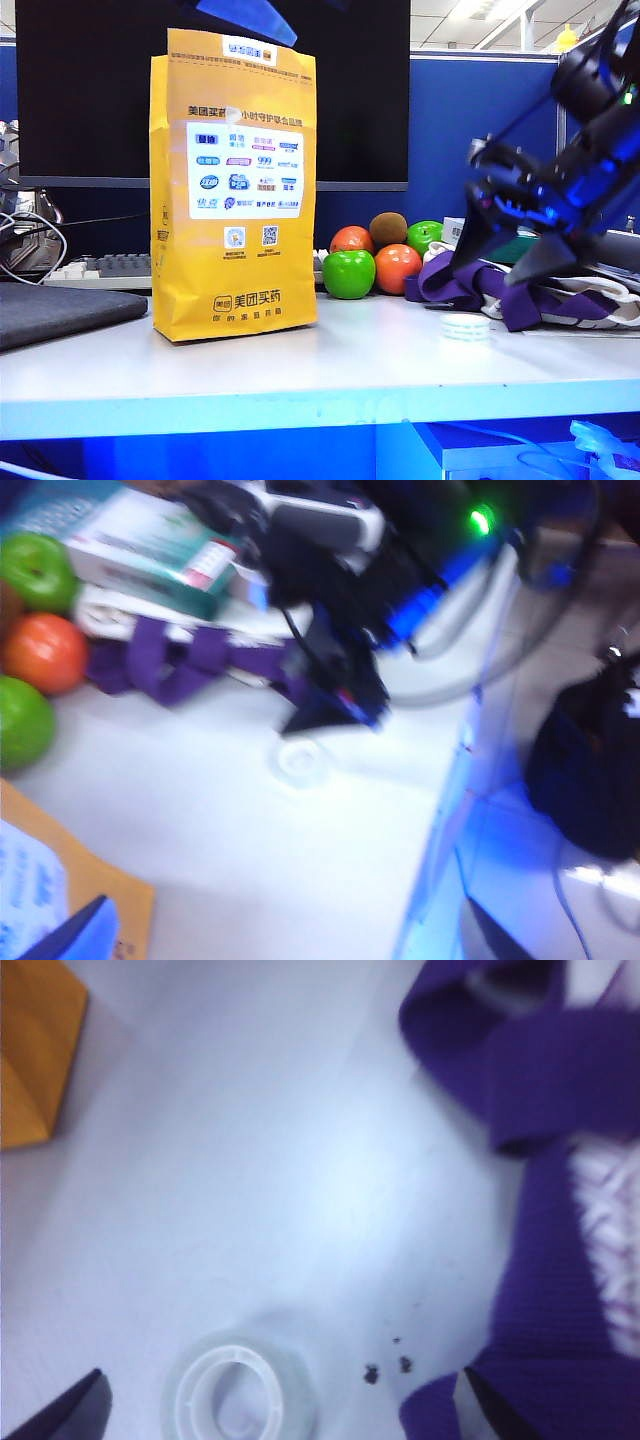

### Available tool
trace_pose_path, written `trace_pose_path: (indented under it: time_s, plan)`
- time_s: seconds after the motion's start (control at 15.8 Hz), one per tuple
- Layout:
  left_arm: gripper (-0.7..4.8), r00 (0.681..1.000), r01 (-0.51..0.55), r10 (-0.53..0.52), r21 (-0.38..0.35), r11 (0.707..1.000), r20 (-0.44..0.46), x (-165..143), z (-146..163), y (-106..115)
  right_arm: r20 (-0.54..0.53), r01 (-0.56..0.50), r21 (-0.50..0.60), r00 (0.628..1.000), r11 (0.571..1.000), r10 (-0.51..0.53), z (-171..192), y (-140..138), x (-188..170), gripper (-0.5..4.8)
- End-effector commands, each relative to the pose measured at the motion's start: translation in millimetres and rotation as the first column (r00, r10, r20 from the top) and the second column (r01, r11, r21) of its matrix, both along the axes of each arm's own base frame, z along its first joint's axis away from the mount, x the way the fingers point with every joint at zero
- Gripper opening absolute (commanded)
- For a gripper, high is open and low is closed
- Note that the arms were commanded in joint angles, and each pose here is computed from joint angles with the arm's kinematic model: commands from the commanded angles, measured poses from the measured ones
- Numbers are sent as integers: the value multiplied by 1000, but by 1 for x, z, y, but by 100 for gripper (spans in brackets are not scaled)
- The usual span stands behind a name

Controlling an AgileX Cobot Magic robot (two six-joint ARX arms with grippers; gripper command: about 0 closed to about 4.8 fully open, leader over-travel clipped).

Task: Pick up the transparent tape and throw it into the yellow paper bag.

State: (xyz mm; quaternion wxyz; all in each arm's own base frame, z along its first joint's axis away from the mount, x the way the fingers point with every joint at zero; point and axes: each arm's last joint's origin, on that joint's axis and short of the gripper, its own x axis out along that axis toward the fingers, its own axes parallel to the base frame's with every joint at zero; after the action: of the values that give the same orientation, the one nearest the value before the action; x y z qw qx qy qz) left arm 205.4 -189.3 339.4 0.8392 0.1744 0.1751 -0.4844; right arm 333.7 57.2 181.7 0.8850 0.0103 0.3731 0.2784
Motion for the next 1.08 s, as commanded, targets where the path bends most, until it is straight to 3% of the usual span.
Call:
trace_pose_path:
  time_s: [0.06, 0.32, 0.7, 1.08]
  plan:
    - [479, 1000, 12, -12, -19, 1000, 9, 3, -1, -4, -49, -31, 23, 998, 999, 32, -6, 4, -2, 479]
    - [479, 999, 39, -39, -14, 999, -13, 8, -8, -9, -78, -30, 2, 996, 1000, 30, -11, 7, -3, 479]
    - [479, 999, 39, -39, -20, 999, -7, 12, -10, -12, -50, -39, -138, 998, 990, 32, -21, 33, -4, 479]
    - [479, 999, 38, -38, -17, 999, -13, 12, -11, -12, -91, -29, -179, 996, 983, 13, -46, 36, 2, 479]
